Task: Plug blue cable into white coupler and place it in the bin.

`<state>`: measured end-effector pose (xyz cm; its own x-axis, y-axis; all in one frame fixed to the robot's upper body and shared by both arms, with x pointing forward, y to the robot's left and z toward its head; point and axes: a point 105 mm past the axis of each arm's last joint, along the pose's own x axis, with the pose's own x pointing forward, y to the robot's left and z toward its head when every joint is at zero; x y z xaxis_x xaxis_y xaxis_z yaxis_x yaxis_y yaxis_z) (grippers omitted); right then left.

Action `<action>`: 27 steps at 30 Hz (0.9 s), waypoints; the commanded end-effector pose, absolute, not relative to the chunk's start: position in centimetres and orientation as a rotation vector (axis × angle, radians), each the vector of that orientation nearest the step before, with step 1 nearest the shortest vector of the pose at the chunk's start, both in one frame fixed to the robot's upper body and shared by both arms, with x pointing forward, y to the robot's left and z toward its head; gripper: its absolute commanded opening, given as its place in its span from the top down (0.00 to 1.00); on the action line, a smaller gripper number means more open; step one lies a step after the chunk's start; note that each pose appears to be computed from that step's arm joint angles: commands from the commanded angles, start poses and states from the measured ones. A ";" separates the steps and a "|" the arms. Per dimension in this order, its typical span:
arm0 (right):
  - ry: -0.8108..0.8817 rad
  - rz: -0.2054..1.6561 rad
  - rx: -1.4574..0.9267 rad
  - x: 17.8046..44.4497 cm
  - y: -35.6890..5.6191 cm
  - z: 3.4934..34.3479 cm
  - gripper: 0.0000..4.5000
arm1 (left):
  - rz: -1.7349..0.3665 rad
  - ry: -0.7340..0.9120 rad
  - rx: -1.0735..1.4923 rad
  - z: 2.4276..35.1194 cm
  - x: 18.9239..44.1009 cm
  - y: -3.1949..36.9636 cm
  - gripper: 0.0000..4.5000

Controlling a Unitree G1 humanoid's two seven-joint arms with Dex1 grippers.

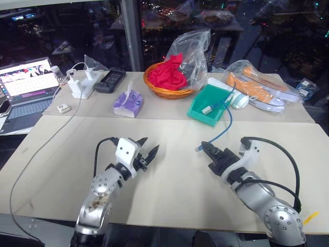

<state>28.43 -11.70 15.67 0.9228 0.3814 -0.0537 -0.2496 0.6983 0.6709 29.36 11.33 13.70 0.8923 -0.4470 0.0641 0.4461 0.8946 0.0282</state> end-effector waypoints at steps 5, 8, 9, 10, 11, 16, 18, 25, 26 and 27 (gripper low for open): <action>0.161 0.453 0.674 28.4 -10.5 16.8 1.00 | -0.283 0.075 -0.003 12.1 28.4 14.3 0.39; 0.148 0.476 0.670 28.6 -10.2 17.3 1.00 | -0.258 0.156 -0.019 10.0 28.9 13.9 0.39; 0.147 0.478 0.671 28.6 -10.2 17.3 1.00 | -0.261 0.173 -0.032 9.5 29.2 13.7 0.39; 0.147 0.480 0.669 28.6 -10.2 17.3 1.00 | -0.253 0.184 -0.048 9.1 29.4 13.6 0.39; 0.148 0.482 0.667 28.6 -10.1 17.3 1.00 | -0.246 0.190 -0.059 8.9 29.5 13.7 0.39; 0.138 0.483 0.673 28.7 -10.2 17.6 1.00 | -0.232 0.202 -0.050 8.2 30.5 13.9 0.39; 0.135 0.483 0.679 28.7 -10.1 17.7 1.00 | -0.239 0.207 -0.048 7.9 30.9 13.7 0.39; 0.126 0.482 0.691 28.8 -10.2 17.9 1.00 | -0.173 0.238 -0.060 6.5 32.5 14.1 0.39; 0.123 0.482 0.695 28.8 -10.2 18.0 1.00 | -0.169 0.237 -0.068 6.5 32.7 14.0 0.39; 0.121 0.483 0.699 28.8 -10.2 18.1 1.00 | -0.166 0.236 -0.073 6.5 32.9 13.8 0.39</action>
<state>28.96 -10.21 16.61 0.8876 0.4606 -0.0067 -0.3472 0.6787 0.6472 32.81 13.44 8.14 0.9647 -0.2020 -0.1690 0.1897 0.9781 -0.0861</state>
